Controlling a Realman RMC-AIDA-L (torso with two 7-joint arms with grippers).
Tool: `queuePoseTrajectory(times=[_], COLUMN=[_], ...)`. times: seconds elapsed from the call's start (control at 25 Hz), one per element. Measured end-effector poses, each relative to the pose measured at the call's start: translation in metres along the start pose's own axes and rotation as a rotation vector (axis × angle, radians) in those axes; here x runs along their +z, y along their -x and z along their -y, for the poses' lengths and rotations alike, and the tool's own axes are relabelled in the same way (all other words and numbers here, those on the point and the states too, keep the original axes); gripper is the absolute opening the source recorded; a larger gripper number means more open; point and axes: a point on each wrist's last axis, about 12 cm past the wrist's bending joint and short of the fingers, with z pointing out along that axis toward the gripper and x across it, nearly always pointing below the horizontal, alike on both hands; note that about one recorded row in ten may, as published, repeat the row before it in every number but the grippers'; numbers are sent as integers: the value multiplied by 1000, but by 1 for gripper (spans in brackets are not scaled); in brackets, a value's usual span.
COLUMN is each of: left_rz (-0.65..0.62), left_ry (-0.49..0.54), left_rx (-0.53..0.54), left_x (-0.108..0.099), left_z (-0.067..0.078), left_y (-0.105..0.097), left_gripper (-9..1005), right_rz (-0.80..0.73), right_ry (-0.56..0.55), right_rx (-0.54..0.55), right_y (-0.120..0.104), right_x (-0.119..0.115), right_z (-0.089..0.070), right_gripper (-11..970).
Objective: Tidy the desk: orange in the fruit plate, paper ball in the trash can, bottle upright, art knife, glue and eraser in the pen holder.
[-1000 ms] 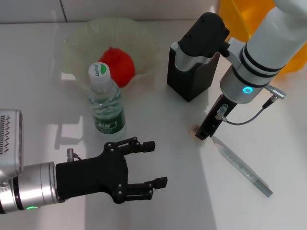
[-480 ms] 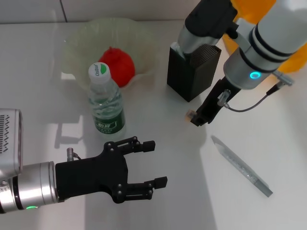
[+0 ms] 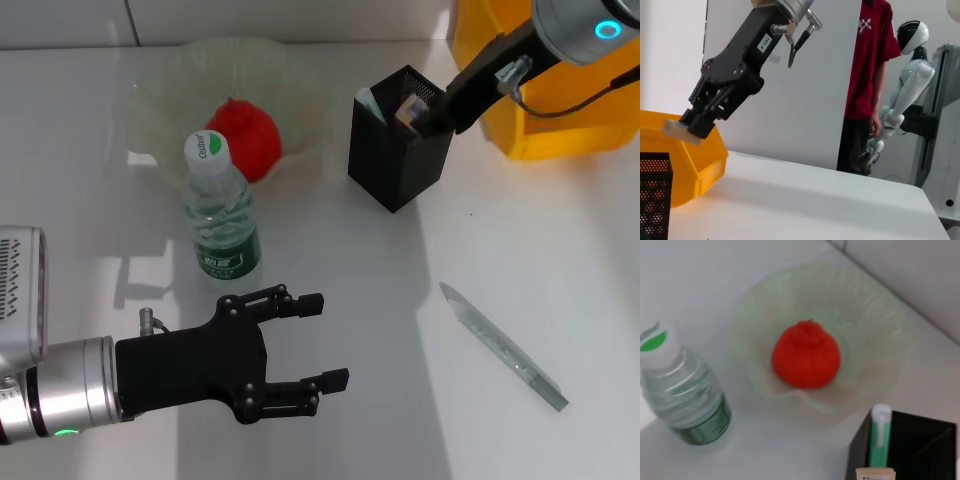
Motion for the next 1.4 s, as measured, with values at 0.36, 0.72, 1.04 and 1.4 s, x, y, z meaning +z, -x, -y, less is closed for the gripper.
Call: queuePoseTrajectory(times=[0.36, 0.72, 1.04, 1.4], left_rz=[-3, -4, -3, -1], left_ry=[-2, 0, 1, -1], left_rx=[-1, -2, -1, 0], left_x=[0, 0, 0, 0], left_z=[0, 0, 0, 0], left_y=[-1, -1, -1, 0], left_gripper=[812, 813, 813, 813], right_rz=[27, 26, 17, -119], right_ry=[-94, -99, -79, -47], right_rx=[28, 43, 66, 140], right_y=[2, 3, 5, -18], right_x=[18, 40, 32, -3], right_z=[19, 25, 20, -15], right_gripper=[242, 244, 418, 720])
